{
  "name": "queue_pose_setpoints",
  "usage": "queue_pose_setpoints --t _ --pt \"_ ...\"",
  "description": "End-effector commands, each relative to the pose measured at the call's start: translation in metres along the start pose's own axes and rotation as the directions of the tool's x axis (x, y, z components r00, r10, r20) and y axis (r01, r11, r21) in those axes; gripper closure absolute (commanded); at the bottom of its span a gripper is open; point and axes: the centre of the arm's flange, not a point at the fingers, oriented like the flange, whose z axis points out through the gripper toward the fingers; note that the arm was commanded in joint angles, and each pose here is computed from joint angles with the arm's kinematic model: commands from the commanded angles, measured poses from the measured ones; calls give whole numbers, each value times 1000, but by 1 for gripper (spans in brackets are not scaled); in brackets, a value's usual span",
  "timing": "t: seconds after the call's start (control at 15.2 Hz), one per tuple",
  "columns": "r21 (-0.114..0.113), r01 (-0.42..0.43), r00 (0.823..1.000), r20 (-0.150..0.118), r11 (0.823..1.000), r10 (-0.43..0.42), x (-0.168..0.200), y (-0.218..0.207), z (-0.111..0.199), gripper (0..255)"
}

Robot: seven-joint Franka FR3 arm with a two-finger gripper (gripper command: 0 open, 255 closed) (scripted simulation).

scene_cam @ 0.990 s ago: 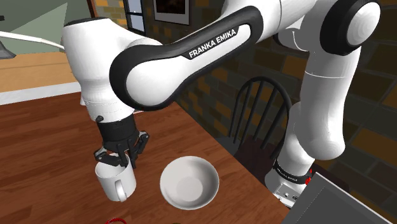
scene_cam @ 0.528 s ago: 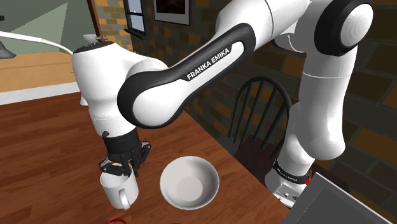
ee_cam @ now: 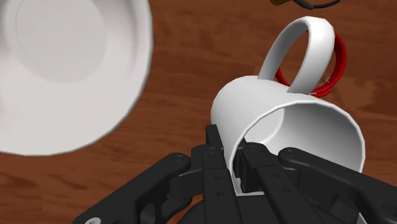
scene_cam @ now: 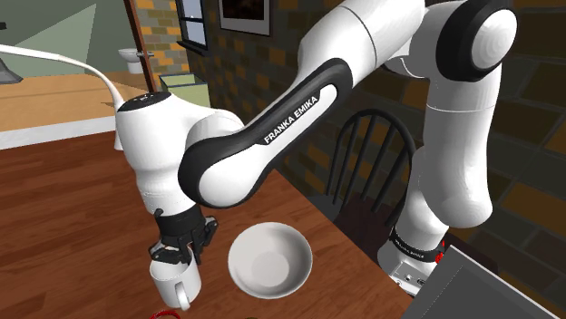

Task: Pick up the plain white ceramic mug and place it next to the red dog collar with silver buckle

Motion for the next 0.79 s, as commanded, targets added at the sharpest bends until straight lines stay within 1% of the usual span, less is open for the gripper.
queue_pose_setpoints --t 0.0,0.46,0.53,0.73 --pt "1 0 1000 0 1000 0 0 0 6 255" --pt "1 0 1000 0 1000 0 0 0 6 255" --pt "1 0 1000 0 1000 0 0 0 6 0" --pt "1 0 1000 0 1000 0 0 0 6 0"
